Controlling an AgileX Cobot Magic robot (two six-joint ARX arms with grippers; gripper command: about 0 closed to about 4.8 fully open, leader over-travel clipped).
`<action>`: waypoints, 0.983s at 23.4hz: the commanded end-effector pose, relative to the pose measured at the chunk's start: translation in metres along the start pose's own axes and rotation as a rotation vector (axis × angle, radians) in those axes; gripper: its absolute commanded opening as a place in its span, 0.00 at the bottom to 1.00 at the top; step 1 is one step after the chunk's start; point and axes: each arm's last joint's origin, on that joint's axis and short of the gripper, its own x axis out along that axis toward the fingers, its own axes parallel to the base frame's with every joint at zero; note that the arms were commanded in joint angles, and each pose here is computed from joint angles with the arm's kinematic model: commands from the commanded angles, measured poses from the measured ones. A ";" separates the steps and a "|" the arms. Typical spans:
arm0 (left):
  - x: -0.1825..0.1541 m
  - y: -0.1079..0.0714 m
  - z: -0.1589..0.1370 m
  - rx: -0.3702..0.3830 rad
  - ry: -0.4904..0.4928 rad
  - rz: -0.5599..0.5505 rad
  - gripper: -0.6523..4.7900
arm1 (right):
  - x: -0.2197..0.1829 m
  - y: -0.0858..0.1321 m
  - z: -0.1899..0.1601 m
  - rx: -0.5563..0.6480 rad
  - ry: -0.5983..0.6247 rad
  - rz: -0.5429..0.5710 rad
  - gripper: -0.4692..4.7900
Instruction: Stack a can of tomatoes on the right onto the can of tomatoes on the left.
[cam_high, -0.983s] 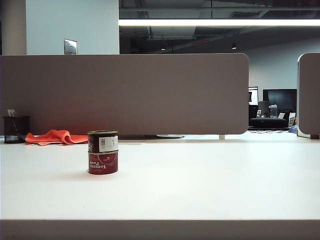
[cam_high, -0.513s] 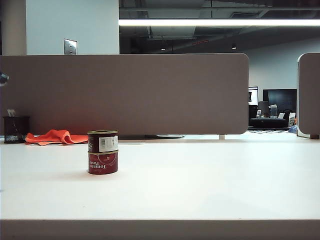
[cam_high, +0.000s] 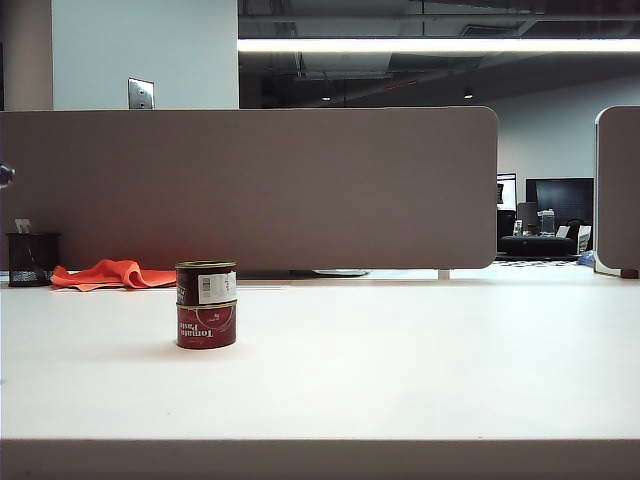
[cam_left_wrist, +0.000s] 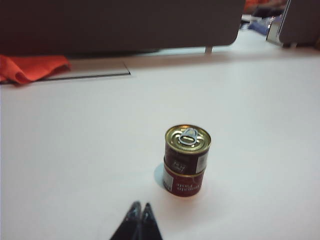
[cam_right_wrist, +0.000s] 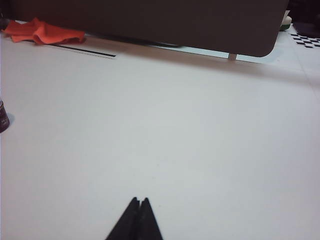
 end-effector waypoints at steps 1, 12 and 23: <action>-0.003 0.000 0.000 0.001 -0.050 -0.008 0.11 | 0.002 0.001 -0.005 -0.008 -0.002 0.005 0.08; -0.017 0.000 0.002 0.008 -0.128 -0.006 0.11 | 0.005 0.003 -0.019 -0.017 0.020 0.014 0.08; -0.020 0.000 -0.006 0.032 -0.061 -0.004 0.11 | 0.003 0.003 -0.013 0.001 -0.047 0.047 0.08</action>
